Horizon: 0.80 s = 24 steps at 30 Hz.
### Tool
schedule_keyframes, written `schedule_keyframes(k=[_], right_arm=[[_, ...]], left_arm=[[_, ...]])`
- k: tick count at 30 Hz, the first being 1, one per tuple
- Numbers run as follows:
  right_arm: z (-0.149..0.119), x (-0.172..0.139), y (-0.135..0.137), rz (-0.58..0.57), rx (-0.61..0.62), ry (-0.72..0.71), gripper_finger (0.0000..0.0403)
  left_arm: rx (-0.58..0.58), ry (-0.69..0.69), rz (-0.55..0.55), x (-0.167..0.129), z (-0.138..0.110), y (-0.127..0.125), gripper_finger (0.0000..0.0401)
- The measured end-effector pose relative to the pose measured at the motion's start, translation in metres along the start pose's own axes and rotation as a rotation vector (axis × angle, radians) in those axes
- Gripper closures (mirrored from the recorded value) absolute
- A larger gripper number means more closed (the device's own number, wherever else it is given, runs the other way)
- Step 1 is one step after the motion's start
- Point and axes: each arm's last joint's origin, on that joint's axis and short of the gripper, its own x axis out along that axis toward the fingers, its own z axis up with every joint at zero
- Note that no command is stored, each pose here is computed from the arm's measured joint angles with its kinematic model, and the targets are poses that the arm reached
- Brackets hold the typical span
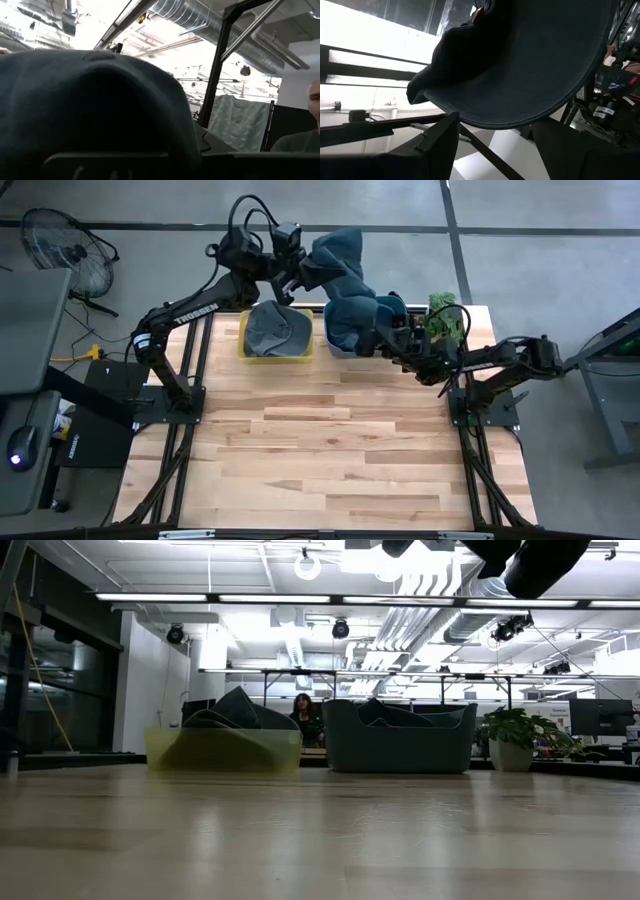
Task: Pick & Place hat
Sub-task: Put the blue cap into the blue bin
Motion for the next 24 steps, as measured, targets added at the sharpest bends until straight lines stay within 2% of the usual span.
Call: schedule_keyframes(k=[6,11,14,24], right_arm=[[0.003,0.000,-0.001,-0.002,-0.009,-0.013,0.0163],[0.013,-0.001,-0.003,-0.008,-0.025,-0.034,0.0163],[0.019,-0.001,-0.004,-0.009,-0.024,-0.040,0.0163],[0.022,-0.001,-0.005,0.003,-0.033,0.037,0.0163]], left_arm=[[-0.016,0.010,-0.018,0.002,-0.002,-0.003,0.0401],[-0.055,0.058,-0.069,0.016,-0.020,-0.004,0.0401],[-0.056,0.062,-0.103,0.020,-0.023,-0.011,0.0401],[-0.065,0.064,-0.106,0.021,-0.023,-0.012,0.0401]])
